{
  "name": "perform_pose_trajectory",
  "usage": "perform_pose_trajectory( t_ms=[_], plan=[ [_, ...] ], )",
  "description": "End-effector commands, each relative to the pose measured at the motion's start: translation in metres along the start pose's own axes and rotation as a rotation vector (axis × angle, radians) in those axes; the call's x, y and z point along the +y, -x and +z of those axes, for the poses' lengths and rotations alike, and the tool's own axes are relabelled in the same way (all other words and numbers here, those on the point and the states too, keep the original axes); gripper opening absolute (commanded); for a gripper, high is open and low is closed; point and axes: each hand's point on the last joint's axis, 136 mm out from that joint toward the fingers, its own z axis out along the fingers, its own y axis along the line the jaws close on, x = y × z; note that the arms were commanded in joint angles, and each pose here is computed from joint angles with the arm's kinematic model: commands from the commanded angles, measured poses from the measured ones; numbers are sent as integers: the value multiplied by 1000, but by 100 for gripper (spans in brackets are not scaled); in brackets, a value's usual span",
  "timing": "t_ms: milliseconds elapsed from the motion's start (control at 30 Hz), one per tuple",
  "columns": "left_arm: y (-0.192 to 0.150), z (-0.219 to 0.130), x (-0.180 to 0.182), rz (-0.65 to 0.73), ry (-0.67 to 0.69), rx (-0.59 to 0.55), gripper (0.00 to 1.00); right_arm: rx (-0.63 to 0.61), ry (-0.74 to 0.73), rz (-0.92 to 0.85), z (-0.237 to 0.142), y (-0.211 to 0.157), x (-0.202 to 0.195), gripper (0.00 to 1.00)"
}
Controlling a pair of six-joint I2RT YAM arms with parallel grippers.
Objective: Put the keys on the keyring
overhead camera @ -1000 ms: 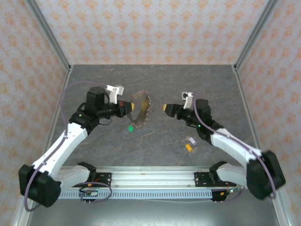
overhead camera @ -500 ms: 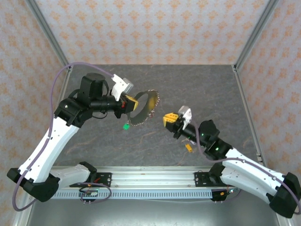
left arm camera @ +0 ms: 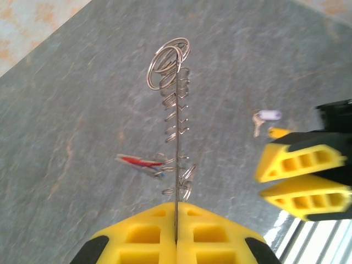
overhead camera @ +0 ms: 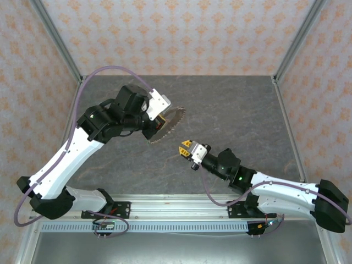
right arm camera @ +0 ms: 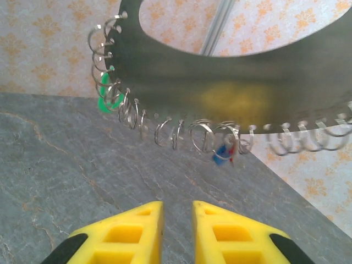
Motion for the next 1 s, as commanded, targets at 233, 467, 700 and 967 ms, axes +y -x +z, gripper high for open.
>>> perform_pose_trajectory(
  t_ms=[233, 467, 700, 967],
  plan=[
    [22, -21, -36, 41, -193, -121, 0, -179, 21, 118, 8, 53, -5, 28],
    [22, -25, -41, 26, -220, -130, 0, -160, -57, 89, 23, 50, -17, 34],
    [20, -32, -24, -2, -109, -173, 0, 13, 306, 48, 10, 14, 47, 24],
    [15, -24, -25, 16, -120, -148, 0, 1, 128, 60, -3, 14, 15, 23]
  ],
)
